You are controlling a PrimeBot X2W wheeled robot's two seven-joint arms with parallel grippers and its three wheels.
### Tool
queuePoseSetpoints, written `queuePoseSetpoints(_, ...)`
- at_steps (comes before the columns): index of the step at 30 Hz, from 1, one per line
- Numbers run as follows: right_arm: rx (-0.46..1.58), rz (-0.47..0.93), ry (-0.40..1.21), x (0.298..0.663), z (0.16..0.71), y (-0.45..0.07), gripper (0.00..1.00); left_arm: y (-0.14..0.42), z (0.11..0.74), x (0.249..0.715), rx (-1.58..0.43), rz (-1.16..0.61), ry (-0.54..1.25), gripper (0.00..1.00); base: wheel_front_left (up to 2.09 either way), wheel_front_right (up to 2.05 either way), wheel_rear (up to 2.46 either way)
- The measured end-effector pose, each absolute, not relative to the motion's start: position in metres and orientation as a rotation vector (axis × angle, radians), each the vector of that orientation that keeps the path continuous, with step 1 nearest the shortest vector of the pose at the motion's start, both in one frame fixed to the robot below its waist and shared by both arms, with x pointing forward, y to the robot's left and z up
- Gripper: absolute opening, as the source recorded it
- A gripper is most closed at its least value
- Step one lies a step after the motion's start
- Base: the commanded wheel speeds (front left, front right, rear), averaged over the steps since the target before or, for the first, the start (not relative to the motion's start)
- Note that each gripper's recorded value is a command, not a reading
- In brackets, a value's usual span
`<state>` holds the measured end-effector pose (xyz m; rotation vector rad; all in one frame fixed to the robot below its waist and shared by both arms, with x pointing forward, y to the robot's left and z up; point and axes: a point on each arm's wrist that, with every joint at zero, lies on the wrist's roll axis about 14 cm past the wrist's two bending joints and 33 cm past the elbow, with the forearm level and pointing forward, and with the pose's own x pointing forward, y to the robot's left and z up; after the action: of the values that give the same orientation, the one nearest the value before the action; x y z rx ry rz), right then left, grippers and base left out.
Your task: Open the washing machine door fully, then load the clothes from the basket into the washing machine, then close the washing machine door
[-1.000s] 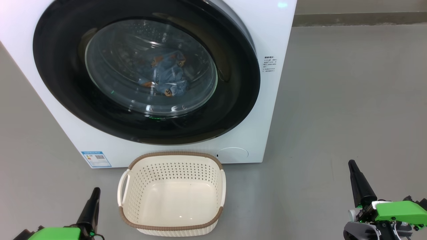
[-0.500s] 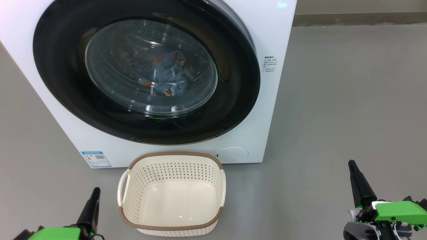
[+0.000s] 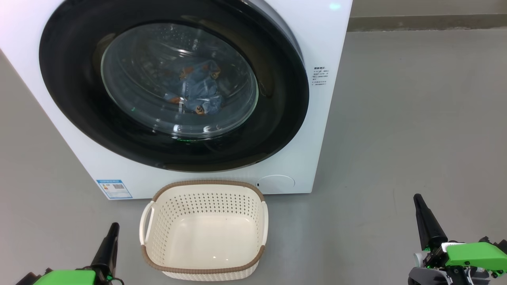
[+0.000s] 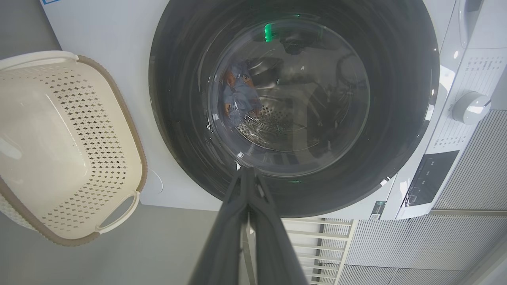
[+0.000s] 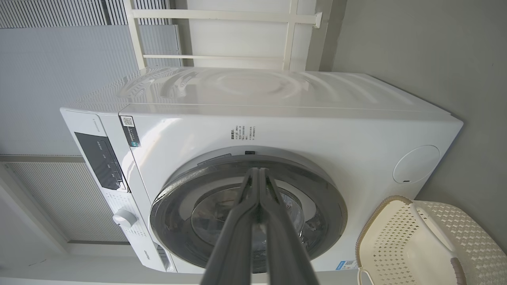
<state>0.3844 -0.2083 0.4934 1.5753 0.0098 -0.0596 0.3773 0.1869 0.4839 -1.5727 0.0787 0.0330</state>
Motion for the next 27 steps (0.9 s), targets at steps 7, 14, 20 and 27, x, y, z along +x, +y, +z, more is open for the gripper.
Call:
queuePoseSetpoints(7, 1.575, -0.06, 0.01, 0.3844, 0.4934, -0.2083, 0.0, 0.1869, 0.4839, 0.3774, -1.573, 0.033, 0.079, 0.0, 0.0, 0.0, 0.0)
queuePoseSetpoints(14, 1.576, -0.06, 0.01, 0.3844, 0.4934, -0.2083, 0.0, 0.187, 0.4839, 0.3774, -1.573, 0.033, 0.078, 0.0, 0.0, 0.0, 0.0)
queuePoseSetpoints(20, 1.576, -0.06, 0.01, 0.3844, 0.4934, -0.2083, 0.0, 0.187, 0.4838, 0.3774, -1.573, 0.033, 0.079, 0.0, 0.0, 0.0, 0.0)
queuePoseSetpoints(27, 1.576, -0.06, 0.01, 0.3844, 0.4934, -0.2083, 0.0, 0.187, 0.4838, 0.3774, -1.573, 0.033, 0.079, 0.0, 0.0, 0.0, 0.0)
